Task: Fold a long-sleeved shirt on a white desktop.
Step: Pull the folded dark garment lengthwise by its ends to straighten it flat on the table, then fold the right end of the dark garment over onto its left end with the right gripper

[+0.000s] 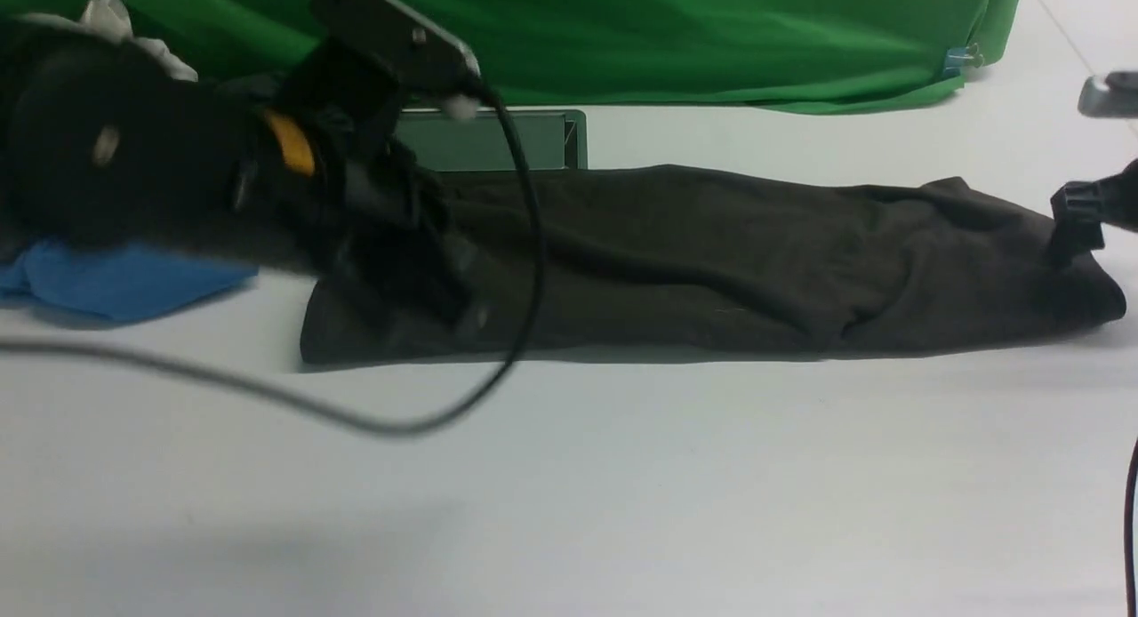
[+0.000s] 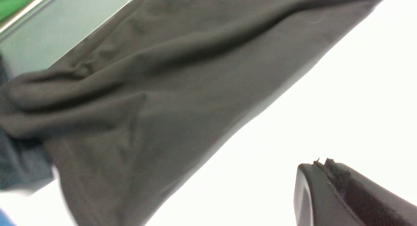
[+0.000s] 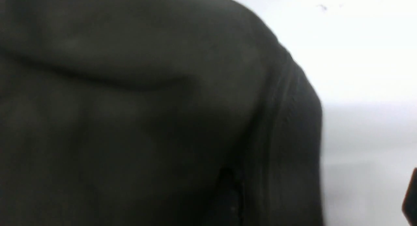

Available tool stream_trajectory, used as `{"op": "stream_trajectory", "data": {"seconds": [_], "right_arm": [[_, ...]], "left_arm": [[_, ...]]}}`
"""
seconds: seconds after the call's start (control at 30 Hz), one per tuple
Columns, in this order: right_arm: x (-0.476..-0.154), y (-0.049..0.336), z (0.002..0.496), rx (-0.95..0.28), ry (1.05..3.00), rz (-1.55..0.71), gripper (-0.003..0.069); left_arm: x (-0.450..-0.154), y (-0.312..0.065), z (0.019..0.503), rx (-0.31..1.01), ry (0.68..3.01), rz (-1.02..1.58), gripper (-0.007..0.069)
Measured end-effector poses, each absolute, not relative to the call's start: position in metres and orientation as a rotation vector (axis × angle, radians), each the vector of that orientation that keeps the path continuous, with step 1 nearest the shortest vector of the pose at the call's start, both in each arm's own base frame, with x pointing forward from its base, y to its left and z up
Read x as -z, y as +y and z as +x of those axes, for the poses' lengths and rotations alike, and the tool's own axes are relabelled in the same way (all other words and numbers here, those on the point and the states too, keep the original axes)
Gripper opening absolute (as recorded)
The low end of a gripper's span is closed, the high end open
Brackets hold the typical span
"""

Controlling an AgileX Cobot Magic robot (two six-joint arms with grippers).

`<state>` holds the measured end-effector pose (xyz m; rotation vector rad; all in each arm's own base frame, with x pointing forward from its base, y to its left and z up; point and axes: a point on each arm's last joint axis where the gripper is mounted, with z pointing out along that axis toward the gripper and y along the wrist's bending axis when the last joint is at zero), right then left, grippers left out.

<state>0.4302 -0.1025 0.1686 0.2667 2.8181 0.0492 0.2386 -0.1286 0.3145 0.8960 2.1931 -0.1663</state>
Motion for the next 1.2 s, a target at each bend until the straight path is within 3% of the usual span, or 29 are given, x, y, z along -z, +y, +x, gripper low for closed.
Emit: {"op": "stream_trajectory", "data": {"seconds": [0.2, 0.27, 0.33, 0.47, 0.57, 0.6, 0.8, 1.03, 1.2], "right_arm": [[-0.151, -0.1, 0.445, -0.13, 2.81, 0.29, 0.0685], [-0.15, -0.1, 0.447, -0.131, 2.81, 0.283, 0.0667], [-0.148, -0.098, 0.448, -0.132, 2.817, 0.269, 0.0605], [-0.147, -0.088, 0.45, -0.133, 2.838, 0.202, 0.0398], [-0.147, -0.072, 0.451, -0.149, 2.862, 0.136, 0.0145], [-0.147, -0.069, 0.451, -0.151, 2.865, 0.113, 0.012], [-0.16, -0.078, 0.44, -0.071, 2.924, 0.08, 0.0106], [-0.227, -0.136, 0.408, 0.063, 2.819, 0.277, 0.0106], [-0.257, -0.141, 0.395, 0.078, 2.761, 0.304, 0.0106]], "left_arm": [[-0.307, -0.122, 0.214, 0.18, 2.142, 0.895, 0.0018], [-0.306, -0.12, 0.211, 0.18, 2.146, 0.896, 0.0018], [-0.305, -0.12, 0.211, 0.179, 2.149, 0.897, 0.0018], [-0.304, -0.12, 0.211, 0.171, 2.147, 0.903, 0.0018], [-0.304, -0.118, 0.211, 0.142, 2.139, 0.922, 0.0018], [-0.304, -0.118, 0.211, 0.135, 2.139, 0.923, 0.0018], [-0.309, -0.114, 0.206, 0.137, 2.147, 0.885, 0.0018], [-0.325, -0.106, 0.193, 0.123, 2.087, 0.877, 0.0018], [-0.328, -0.103, 0.189, 0.102, 2.083, 0.882, 0.0018]]}}
